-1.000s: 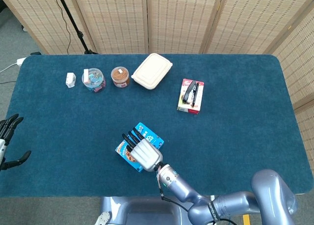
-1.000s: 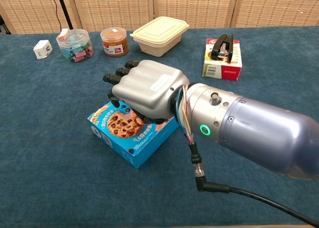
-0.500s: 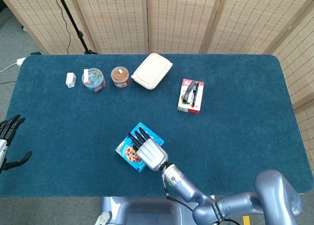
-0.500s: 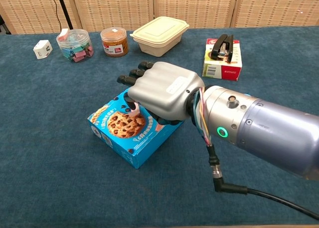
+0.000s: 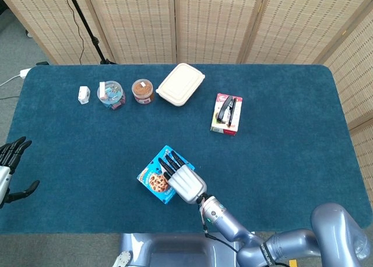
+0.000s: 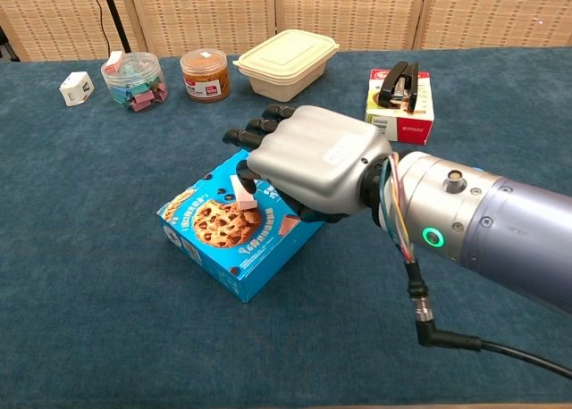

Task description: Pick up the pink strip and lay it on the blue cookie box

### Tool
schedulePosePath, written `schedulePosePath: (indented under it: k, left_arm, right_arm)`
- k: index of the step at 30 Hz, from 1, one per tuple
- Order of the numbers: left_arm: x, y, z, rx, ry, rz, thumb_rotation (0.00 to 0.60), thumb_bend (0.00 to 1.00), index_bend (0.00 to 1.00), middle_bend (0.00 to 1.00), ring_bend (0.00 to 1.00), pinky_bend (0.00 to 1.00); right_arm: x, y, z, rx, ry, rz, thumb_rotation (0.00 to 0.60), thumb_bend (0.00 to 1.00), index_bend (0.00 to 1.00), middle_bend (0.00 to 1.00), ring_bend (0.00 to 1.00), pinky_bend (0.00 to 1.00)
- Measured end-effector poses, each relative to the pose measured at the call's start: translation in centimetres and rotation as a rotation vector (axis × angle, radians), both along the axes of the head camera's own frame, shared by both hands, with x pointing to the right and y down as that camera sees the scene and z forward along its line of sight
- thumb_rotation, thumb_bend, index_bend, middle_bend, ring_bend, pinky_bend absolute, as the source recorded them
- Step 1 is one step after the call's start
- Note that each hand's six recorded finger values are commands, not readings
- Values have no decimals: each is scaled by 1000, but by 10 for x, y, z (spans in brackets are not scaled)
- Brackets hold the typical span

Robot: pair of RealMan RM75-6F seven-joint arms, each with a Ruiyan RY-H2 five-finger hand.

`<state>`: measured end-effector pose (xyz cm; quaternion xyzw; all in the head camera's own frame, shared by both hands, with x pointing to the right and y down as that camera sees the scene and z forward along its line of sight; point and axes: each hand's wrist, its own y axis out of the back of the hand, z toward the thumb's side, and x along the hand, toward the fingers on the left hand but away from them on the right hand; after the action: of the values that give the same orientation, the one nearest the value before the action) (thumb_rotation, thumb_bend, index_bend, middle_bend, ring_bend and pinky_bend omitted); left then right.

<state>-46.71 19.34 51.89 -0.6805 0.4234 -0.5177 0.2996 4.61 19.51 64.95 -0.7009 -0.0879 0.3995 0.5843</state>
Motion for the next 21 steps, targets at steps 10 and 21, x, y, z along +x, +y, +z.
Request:
schedulePosePath:
  k: [10, 21]
  left_arm:
    - [0, 0, 0, 2, -1, 2, 600, 273, 0, 0, 0, 0]
    - [1, 1, 0, 4, -3, 5, 600, 273, 0, 0, 0, 0]
  right_arm:
    - [1, 11, 4, -21, -6, -14, 600, 1000, 294, 0, 0, 0]
    - [-2, 18, 7, -16, -10, -35, 600, 1000, 295, 0, 0, 0]
